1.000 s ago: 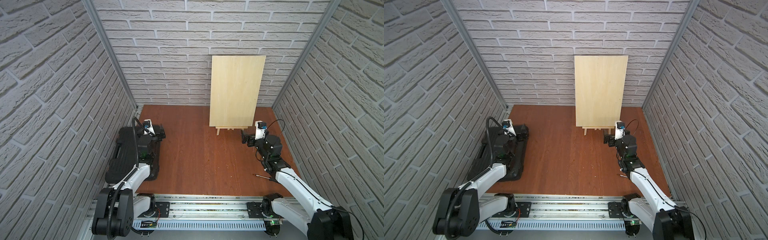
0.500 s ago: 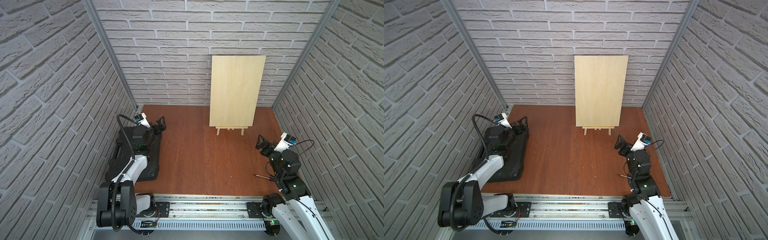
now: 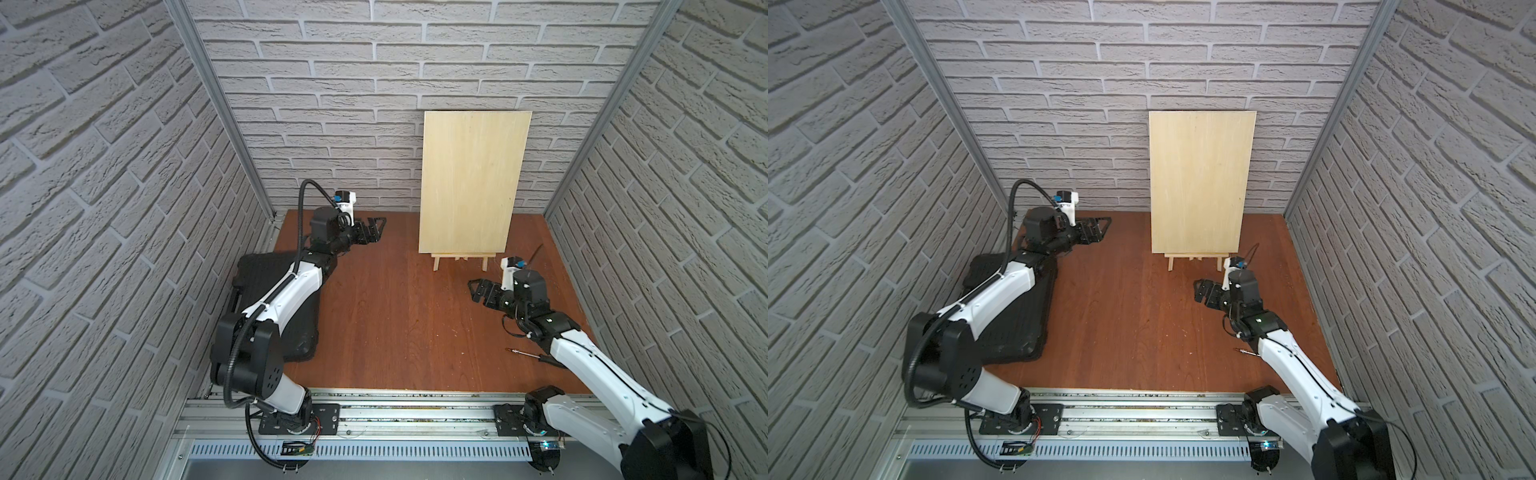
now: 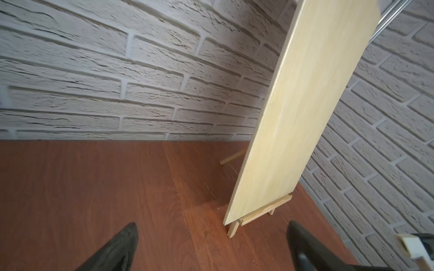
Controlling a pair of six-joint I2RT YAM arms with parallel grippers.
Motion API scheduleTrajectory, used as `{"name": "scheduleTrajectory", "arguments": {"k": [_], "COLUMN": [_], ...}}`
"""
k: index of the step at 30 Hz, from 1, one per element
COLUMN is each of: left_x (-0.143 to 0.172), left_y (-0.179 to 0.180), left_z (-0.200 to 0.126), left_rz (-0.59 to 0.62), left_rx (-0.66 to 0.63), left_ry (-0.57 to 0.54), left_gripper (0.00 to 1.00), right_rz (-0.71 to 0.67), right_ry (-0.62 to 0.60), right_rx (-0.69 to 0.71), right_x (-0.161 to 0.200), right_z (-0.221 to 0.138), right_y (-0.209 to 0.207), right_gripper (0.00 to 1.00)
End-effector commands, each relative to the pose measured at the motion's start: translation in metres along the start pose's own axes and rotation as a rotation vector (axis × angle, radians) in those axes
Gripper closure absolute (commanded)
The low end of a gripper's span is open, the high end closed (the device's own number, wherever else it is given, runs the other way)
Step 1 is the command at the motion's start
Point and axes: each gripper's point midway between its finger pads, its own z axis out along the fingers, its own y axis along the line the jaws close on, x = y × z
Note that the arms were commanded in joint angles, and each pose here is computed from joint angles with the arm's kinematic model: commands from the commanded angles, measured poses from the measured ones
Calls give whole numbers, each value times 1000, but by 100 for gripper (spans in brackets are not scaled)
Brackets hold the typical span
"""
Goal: Disassemble the easel
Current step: Adjust the easel at the center of the board.
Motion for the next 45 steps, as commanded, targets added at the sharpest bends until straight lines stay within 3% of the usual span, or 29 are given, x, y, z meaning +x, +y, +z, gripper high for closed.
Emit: {"name": "scheduleTrajectory", "arguments": {"k": [1, 5, 11, 25, 34, 45], "left_x": [7, -8, -26, -28, -29, -30], "left_y": [-5, -13, -34, -88, -110, -130], "left_z": [25, 64, 112, 148, 153, 151], "left_rz": [0, -15, -62, -51, -35, 4], "left_rx": [39, 146, 370, 675, 752, 810], "left_ry": [82, 114, 130, 71, 51, 28], "left_gripper": [2, 2, 2, 8, 20, 53], "right_rz": [-82, -91, -115, -120, -122, -125], "right_ry": [6, 31, 76, 61, 69, 77], "right_rx": [-76, -89, -128, -177, -186, -195], "right_x": [0, 11, 17, 20, 21, 21], "right_z": [10, 27, 39, 38, 40, 42], "right_y": [30, 36, 47, 52, 54, 56], "right_gripper": [1, 2, 13, 14, 14, 14]}}
